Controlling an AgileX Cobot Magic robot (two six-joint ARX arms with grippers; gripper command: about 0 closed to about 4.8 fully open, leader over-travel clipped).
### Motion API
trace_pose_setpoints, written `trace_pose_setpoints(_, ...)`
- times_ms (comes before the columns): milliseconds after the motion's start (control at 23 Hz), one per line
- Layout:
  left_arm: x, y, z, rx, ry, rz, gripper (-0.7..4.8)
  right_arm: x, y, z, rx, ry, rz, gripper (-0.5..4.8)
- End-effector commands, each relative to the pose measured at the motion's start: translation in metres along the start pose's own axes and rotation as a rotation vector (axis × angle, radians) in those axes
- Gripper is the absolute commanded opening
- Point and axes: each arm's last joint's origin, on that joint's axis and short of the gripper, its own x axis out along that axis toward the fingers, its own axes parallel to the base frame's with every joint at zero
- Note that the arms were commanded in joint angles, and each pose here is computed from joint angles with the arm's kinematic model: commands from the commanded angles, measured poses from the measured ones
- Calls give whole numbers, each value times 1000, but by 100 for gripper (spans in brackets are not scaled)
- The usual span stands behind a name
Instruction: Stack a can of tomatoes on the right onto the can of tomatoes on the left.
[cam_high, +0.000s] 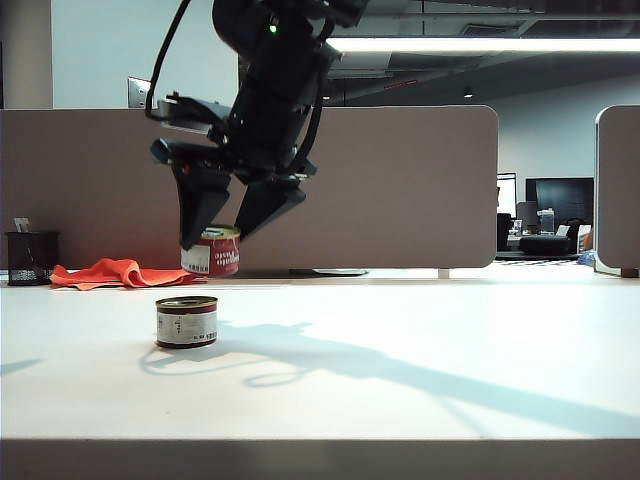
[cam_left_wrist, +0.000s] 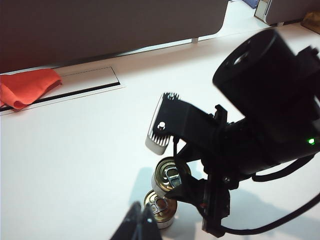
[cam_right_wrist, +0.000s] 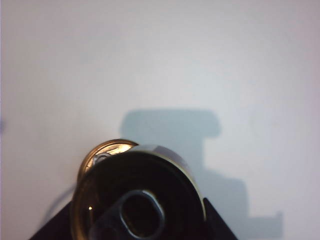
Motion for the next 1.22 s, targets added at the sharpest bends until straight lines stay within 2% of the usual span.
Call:
trace_pose_setpoints(44,-1,0,2,5,-16,1,-6,2,1,5,-6,-53,23,260)
trace_pose_setpoints(131,-1,0,1,5,-10,1,-6,7,1,6,-6,-75,53,260)
trace_pose_setpoints(1220,-1,0,0,23,7,2,-6,9,6,3,17,-44,118,265)
